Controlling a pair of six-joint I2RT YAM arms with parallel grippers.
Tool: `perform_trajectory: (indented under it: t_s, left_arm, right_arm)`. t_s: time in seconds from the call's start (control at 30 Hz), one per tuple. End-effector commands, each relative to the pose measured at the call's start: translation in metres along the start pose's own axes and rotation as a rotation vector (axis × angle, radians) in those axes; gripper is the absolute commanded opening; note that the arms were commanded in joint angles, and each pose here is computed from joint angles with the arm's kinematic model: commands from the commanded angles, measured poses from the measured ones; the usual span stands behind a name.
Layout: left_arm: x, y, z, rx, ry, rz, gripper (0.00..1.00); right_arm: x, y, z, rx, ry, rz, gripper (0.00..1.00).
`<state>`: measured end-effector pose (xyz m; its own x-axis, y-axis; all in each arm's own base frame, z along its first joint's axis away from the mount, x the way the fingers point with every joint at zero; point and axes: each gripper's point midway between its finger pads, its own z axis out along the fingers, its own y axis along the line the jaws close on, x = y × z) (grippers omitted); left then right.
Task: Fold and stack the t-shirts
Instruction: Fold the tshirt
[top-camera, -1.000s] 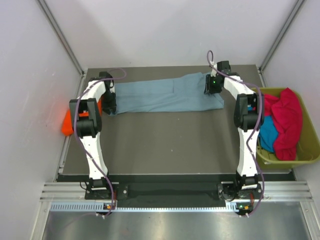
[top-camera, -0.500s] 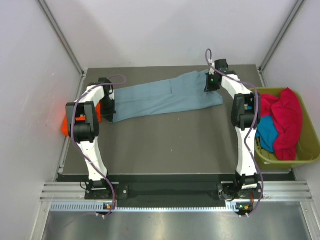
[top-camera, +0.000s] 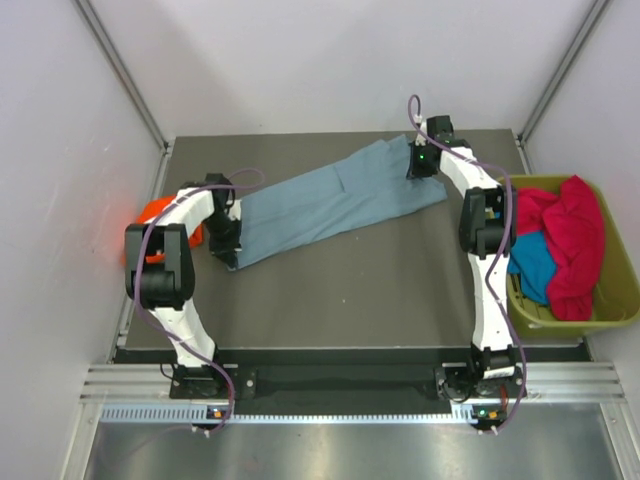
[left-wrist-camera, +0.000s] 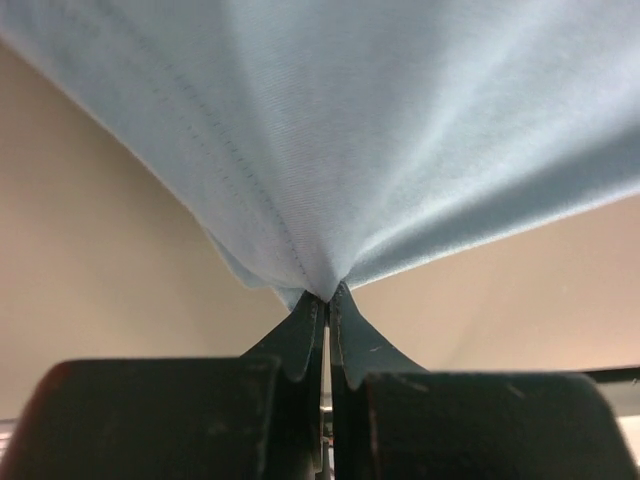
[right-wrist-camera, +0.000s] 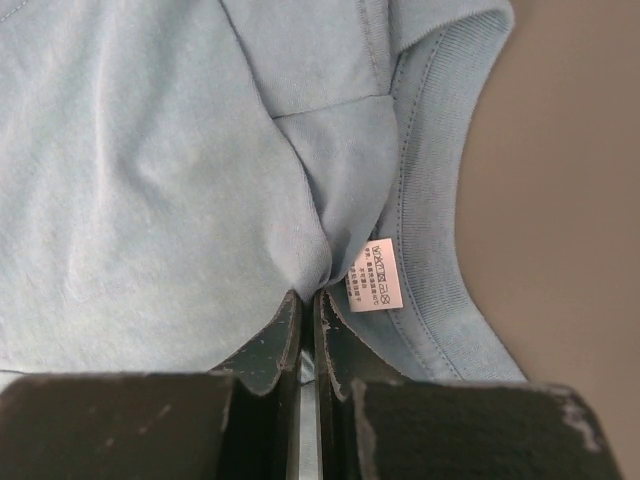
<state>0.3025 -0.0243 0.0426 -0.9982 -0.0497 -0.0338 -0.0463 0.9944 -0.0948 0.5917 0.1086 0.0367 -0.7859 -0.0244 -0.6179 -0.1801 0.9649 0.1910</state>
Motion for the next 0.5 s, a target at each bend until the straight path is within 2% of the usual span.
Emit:
perform_trajectory:
  t_s: [0.0,0.27,0.47]
  left_arm:
    - [0.02,-0.016,-0.018,0.042,0.002,0.061,0.0]
    - [0.045,-0.038,-0.024,0.062,0.014,0.141,0.0]
    - [0.048,-0.054,-0.033,0.062,-0.005,0.211,0.0]
  right_arm:
    - [-0.019,0.008,-0.003,-0.01,-0.045,-0.019,0.0]
    - [-0.03,0.025,-0.003,-0.049,-0.076,-0.019,0.0]
    - [-0.044,0.03,0.005,-0.066,-0.103,-0.013,0.0]
